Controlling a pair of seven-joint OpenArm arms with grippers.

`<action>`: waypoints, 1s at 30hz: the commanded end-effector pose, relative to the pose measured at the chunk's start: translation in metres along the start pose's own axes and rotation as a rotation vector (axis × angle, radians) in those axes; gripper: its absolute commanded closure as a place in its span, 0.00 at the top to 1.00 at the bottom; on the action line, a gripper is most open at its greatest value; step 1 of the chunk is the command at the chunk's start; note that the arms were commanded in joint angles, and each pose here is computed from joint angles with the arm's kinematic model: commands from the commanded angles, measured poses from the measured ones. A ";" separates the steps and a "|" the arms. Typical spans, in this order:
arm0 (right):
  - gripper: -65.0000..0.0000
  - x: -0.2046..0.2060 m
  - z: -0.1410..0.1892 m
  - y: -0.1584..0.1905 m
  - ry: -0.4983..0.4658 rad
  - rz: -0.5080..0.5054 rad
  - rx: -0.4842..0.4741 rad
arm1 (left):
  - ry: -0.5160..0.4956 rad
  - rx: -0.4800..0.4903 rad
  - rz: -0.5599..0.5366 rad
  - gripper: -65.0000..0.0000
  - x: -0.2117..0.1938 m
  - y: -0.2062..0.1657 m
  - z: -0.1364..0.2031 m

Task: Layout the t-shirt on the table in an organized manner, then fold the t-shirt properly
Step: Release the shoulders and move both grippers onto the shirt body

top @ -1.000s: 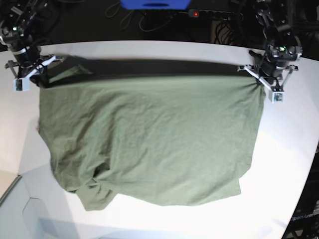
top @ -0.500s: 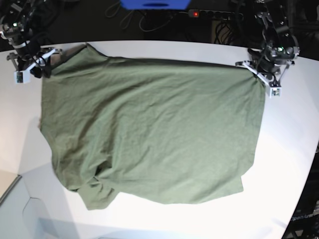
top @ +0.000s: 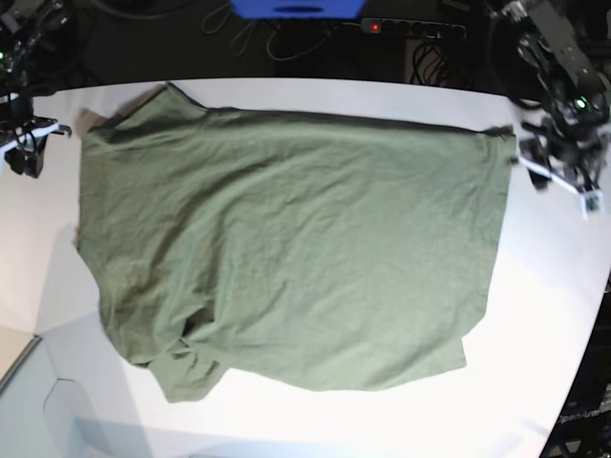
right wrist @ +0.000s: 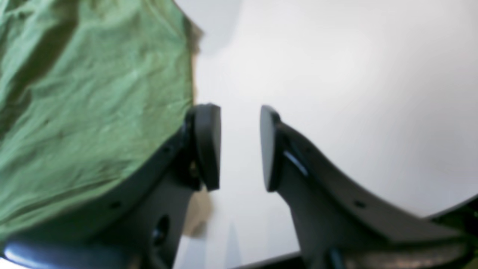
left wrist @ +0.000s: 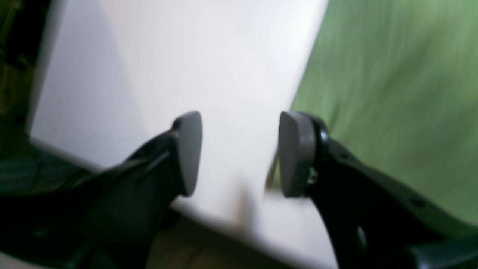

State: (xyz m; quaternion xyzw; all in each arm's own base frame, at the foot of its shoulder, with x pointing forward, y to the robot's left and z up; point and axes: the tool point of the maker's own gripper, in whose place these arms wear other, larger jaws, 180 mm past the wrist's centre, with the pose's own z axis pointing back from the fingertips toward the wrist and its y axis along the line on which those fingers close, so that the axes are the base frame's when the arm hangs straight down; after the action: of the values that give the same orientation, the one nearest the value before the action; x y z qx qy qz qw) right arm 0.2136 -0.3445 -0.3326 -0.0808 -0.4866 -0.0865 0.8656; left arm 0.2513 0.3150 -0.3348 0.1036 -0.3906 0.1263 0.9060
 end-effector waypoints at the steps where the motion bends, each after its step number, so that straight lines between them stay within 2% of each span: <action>1: 0.29 0.027 -0.005 0.007 -0.083 0.015 0.026 | -0.087 -0.010 0.014 0.49 0.029 -0.001 0.003; 3: 0.28 0.048 -0.017 0.020 -0.124 0.038 0.067 | -0.157 -0.055 0.058 0.49 0.059 -0.013 -0.002; 5: 0.28 0.066 -0.035 0.040 -0.154 0.050 0.131 | -0.186 -0.120 0.093 0.49 0.082 -0.035 -0.014; 9: 0.28 0.087 -0.078 0.055 -0.153 0.041 0.215 | -0.115 -0.271 0.053 0.48 0.085 -0.098 -0.046; 11: 0.27 0.091 -0.099 0.058 -0.133 0.026 0.243 | -0.042 -0.331 0.029 0.40 0.070 -0.125 -0.062; 13: 0.22 0.091 -0.117 0.062 -0.101 0.010 0.273 | -0.012 -0.369 0.026 0.28 0.064 -0.140 -0.074; 17: 0.07 0.092 -0.148 0.072 -0.035 0.004 0.327 | -0.004 -0.382 0.068 0.00 0.048 -0.148 -0.095; 20: 0.01 0.081 -0.167 0.074 0.038 -0.005 0.317 | -0.001 -0.387 0.097 0.01 0.035 -0.151 -0.106; 24: 0.00 0.057 -0.181 0.076 0.076 -0.021 0.298 | 0.036 -0.386 0.120 0.00 0.016 -0.152 -0.119; 27: 0.00 0.040 -0.182 0.087 0.087 -0.015 0.307 | 0.076 -0.378 0.119 0.00 0.003 -0.147 -0.124; 30: 0.00 0.024 -0.175 0.080 0.113 0.036 0.287 | 0.106 -0.357 0.105 0.00 -0.015 -0.135 -0.123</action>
State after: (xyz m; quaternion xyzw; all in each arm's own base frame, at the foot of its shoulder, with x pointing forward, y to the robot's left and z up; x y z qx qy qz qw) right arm 0.3828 -0.2961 -0.4199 0.0519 -0.4286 -0.0076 0.9020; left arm 0.3765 0.2115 -0.4333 -0.1044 -0.3878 0.1117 0.9090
